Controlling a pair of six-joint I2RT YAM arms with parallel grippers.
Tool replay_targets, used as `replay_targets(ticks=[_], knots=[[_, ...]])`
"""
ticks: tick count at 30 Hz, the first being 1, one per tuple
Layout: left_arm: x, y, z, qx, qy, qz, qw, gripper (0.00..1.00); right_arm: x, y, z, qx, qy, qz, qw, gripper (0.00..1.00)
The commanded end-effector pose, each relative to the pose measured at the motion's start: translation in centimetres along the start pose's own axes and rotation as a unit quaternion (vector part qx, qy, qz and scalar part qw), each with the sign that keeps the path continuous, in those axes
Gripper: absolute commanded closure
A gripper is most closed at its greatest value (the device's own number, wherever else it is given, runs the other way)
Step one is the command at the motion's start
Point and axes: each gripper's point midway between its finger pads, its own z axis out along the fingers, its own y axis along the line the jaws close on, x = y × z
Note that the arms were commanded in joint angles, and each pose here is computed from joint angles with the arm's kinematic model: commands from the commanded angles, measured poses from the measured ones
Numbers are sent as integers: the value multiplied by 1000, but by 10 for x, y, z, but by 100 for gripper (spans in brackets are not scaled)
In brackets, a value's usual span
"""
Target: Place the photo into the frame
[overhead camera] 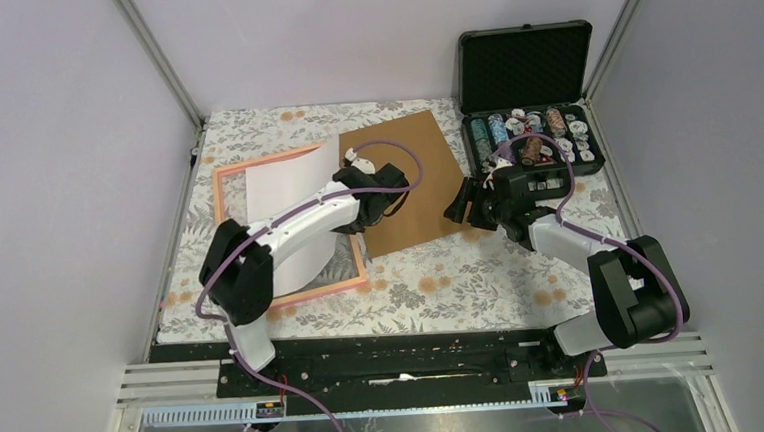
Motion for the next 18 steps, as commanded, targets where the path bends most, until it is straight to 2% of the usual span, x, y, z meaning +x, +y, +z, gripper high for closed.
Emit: replay_targets(ticks=[1, 7, 13, 18], knots=[[6, -22, 15, 12, 14, -7, 1000, 100, -4, 9, 2, -16, -9, -7, 1000, 27], [15, -10, 29, -32, 15, -17, 999, 100, -2, 9, 3, -18, -5, -6, 1000, 27], [22, 3, 43, -50, 27, -34, 998, 100, -2, 9, 4, -18, -4, -6, 1000, 27], [16, 5, 50, -52, 12, -30, 998, 100, -1, 9, 5, -18, -3, -6, 1000, 27]])
